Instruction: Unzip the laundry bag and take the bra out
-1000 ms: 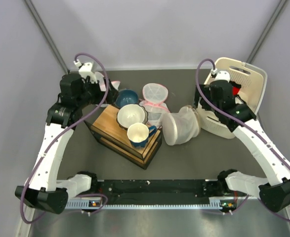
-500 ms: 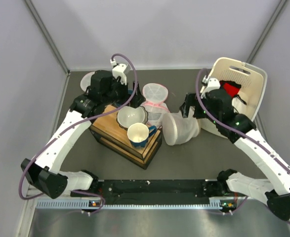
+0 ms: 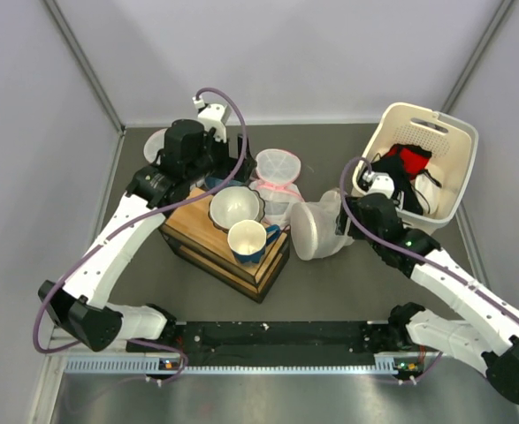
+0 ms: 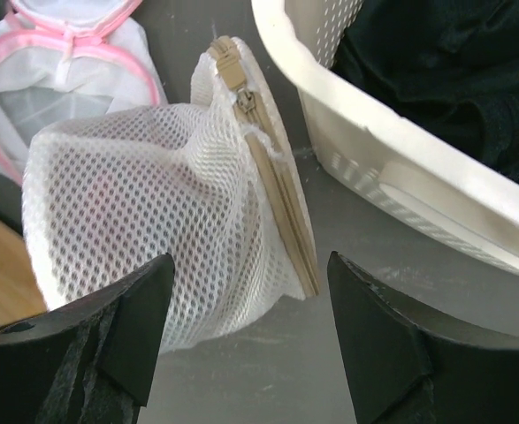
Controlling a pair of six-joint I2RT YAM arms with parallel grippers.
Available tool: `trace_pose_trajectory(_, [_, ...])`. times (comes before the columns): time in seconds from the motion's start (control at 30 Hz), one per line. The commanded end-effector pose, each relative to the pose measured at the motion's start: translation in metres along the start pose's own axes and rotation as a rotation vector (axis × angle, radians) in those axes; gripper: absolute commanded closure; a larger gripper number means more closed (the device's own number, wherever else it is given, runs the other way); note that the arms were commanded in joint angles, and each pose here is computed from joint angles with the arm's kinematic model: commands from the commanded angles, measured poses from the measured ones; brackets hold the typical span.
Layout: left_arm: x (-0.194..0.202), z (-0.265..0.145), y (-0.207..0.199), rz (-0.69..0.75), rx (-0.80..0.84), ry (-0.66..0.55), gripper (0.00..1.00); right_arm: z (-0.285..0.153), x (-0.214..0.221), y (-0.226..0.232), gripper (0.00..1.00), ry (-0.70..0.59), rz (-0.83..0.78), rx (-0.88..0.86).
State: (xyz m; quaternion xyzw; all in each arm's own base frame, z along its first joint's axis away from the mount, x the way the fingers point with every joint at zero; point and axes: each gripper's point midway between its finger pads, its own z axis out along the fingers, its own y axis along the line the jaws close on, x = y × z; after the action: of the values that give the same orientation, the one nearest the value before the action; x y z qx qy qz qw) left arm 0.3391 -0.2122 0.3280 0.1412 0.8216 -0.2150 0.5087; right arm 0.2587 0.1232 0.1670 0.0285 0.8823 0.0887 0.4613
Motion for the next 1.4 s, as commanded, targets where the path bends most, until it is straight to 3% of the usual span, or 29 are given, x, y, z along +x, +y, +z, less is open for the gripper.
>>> trace_pose_trajectory(0.0, [-0.033, -0.011, -0.006, -0.022, 0.003, -0.105, 0.01, 0.015, -0.016, -0.002, 0.3, -0.099, 0.011, 0.052])
trace_pose_trajectory(0.33, [-0.026, -0.003, -0.006, 0.002, 0.012, -0.05, 0.01, 0.028, -0.018, 0.009, 0.28, -0.116, -0.052, 0.002])
trace_pose_trajectory(0.43, [-0.028, -0.005, -0.011, -0.004, 0.037, -0.055, 0.01, 0.031, -0.017, 0.012, 0.4, -0.12, -0.088, -0.021])
trace_pose_trajectory(0.53, [-0.027, 0.0, -0.014, -0.021, 0.055, -0.048, 0.01, 0.03, -0.019, 0.017, 0.74, -0.121, -0.097, -0.047])
trace_pose_trajectory(0.57, [-0.028, 0.001, -0.016, -0.022, 0.064, -0.047, 0.01, 0.029, -0.021, 0.018, 0.9, -0.123, -0.097, -0.053])
trace_pose_trajectory(0.63, [-0.025, 0.006, -0.019, -0.025, 0.084, -0.035, 0.01, 0.021, -0.029, 0.024, 1.0, -0.142, -0.095, -0.086])
trace_pose_trajectory(0.93, [-0.035, 0.009, -0.024, 0.007, 0.12, -0.052, 0.01, -0.035, -0.083, 0.062, 1.0, -0.292, -0.253, -0.335])
trace_pose_trajectory(1.07, [-0.029, 0.007, -0.001, -0.005, 0.09, -0.022, 0.01, -0.068, -0.1, 0.085, 1.0, -0.372, -0.423, -0.493])
trace_pose_trajectory(1.17, [-0.036, -0.002, 0.009, 0.023, 0.11, -0.082, 0.01, -0.096, -0.107, 0.094, 1.0, -0.463, -0.55, -0.592])
trace_pose_trajectory(1.37, [-0.058, -0.027, -0.047, 0.251, 0.456, -0.217, 0.01, -0.14, -0.124, 0.098, 1.0, -0.608, -0.685, -0.67])
